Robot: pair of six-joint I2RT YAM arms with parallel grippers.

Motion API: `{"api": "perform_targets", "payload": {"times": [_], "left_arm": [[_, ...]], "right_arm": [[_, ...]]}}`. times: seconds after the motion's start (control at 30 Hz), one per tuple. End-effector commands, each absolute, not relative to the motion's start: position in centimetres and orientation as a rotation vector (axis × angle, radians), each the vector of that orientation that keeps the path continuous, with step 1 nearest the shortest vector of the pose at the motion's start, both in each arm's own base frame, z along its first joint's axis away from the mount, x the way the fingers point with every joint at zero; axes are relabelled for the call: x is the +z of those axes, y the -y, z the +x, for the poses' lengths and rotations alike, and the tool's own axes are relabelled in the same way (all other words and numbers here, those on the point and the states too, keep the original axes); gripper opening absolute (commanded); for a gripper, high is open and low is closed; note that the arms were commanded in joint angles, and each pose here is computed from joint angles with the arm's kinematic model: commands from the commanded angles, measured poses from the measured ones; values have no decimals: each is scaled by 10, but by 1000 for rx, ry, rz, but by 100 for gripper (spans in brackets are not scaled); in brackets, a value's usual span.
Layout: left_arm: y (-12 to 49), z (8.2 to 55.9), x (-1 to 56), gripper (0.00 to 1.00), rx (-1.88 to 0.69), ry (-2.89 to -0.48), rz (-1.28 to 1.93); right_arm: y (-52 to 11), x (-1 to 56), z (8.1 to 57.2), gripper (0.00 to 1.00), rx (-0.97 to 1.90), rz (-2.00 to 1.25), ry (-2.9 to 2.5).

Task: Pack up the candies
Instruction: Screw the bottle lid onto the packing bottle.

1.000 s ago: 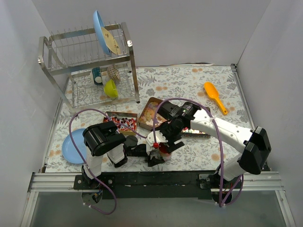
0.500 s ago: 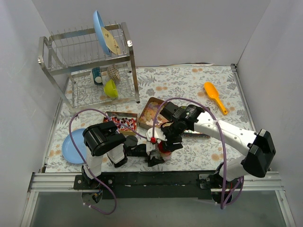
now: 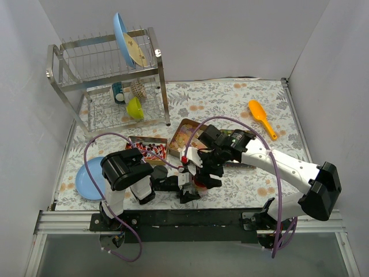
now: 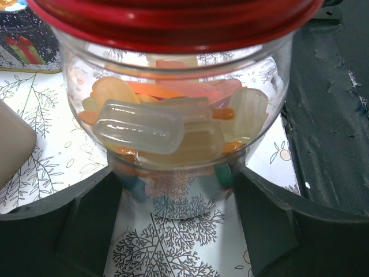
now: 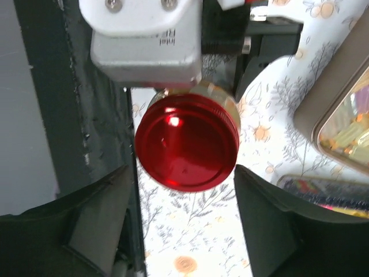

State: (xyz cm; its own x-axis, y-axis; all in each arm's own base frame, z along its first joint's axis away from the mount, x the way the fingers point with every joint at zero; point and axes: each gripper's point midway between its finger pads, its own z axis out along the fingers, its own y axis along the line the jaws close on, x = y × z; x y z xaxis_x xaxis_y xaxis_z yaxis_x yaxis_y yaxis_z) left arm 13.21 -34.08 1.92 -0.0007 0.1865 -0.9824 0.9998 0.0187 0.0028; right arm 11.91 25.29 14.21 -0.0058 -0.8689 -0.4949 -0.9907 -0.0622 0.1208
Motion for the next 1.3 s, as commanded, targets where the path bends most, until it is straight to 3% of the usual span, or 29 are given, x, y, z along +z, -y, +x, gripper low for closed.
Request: {"api": "perform_targets", "payload": {"times": [0.0, 0.17, 0.3, 0.33, 0.4, 0.43, 0.47, 0.73, 0.8, 0.83, 0.87, 0.97, 1.27], "left_arm": [[328, 130, 0, 0, -1046, -1413, 1357], [329, 127, -1, 0, -1067, -1417, 1369], [330, 126, -2, 0, -1073, -1424, 1372], [330, 127, -2, 0, -1072, -1425, 1371], [329, 126, -2, 0, -1073, -1429, 1374], [329, 127, -2, 0, -1070, -1428, 1375], [329, 127, -3, 0, -1068, -1432, 1377], [329, 126, -5, 0, -1068, -1442, 1380], [329, 126, -5, 0, -1067, -1440, 1380], [329, 127, -5, 0, -1065, -1443, 1378], [329, 127, -6, 0, -1065, -1444, 1379], [329, 127, -7, 0, -1065, -1445, 1382], [328, 127, -8, 0, -1058, -1453, 1382]], "right_arm": [[-240, 172, 111, 83, 649, -1995, -2010], [-233, 196, 115, 86, 623, -1968, -1955], [-249, 203, 118, 75, 703, -1954, -1899], [-253, 203, 118, 69, 723, -1964, -1882], [-266, 202, 122, 35, 760, -1986, -1860], [-270, 201, 124, 14, 769, -2000, -1851], [-275, 201, 130, 2, 752, -1991, -1839], [-288, 184, 145, 1, 739, -2071, -1779], [-290, 184, 144, 14, 761, -2080, -1770], [-290, 185, 143, 25, 769, -2085, -1768], [-290, 186, 141, 47, 788, -2086, -1767], [-288, 190, 131, 71, 861, -2122, -1733], [-279, 183, 109, 75, 1010, -2247, -1676]]}}
